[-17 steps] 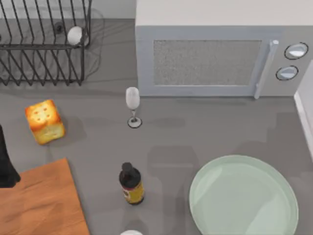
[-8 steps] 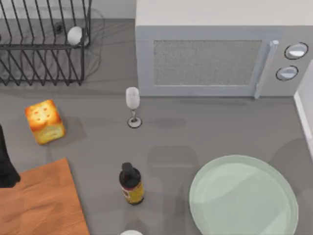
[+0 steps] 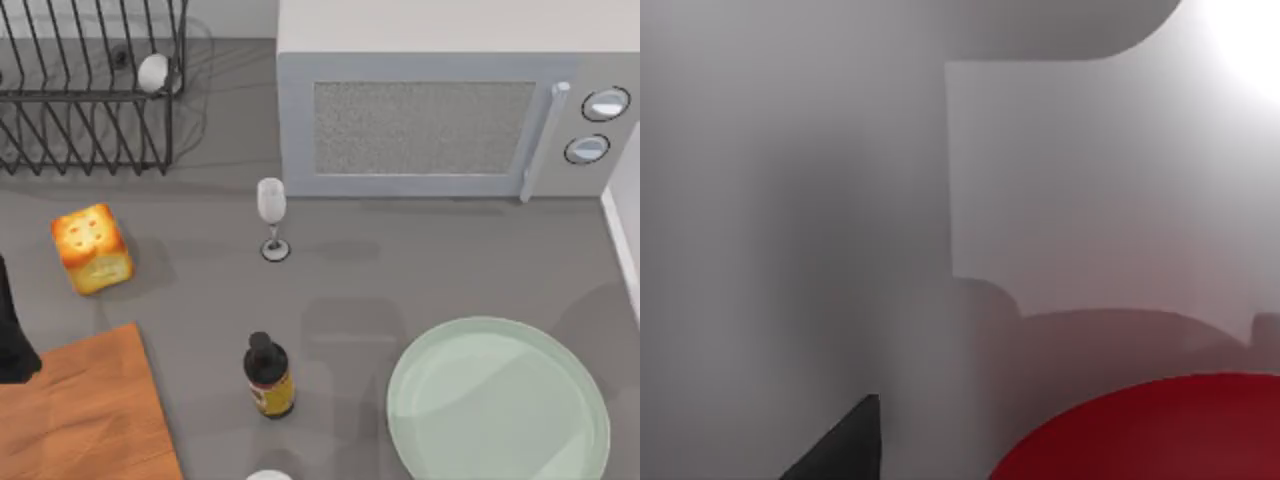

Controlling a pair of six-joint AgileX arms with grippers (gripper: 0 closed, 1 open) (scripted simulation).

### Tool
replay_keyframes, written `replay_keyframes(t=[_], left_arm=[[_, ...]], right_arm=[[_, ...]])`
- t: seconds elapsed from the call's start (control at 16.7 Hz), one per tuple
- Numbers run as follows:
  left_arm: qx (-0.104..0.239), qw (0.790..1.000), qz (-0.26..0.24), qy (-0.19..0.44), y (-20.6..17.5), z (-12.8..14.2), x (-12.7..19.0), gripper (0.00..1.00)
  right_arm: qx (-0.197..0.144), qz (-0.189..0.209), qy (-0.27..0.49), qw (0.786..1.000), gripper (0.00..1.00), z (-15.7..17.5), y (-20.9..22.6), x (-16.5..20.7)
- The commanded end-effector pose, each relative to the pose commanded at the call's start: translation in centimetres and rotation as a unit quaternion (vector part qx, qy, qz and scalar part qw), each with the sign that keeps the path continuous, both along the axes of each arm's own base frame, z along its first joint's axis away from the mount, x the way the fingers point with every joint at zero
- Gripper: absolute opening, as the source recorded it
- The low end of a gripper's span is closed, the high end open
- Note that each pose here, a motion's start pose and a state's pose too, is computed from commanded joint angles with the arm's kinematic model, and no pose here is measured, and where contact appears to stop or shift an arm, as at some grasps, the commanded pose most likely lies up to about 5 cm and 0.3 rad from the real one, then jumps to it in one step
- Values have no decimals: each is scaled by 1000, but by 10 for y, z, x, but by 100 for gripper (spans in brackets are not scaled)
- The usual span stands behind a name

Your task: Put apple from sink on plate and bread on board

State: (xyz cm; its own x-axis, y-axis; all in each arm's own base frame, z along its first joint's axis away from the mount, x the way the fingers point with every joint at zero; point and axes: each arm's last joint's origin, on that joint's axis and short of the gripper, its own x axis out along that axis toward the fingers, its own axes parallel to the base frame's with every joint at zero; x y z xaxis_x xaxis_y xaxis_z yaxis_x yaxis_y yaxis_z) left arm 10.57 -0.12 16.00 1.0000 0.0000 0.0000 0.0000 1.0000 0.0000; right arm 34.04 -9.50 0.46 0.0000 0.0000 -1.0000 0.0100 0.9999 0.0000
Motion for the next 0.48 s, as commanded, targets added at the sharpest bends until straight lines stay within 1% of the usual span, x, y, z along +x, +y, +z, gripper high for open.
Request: replay_keyframes(t=[0.48], left_arm=[[0,1000,0,0,0,0,0,100]], right_arm=[[0,0,0,1000,17,0,0,0]])
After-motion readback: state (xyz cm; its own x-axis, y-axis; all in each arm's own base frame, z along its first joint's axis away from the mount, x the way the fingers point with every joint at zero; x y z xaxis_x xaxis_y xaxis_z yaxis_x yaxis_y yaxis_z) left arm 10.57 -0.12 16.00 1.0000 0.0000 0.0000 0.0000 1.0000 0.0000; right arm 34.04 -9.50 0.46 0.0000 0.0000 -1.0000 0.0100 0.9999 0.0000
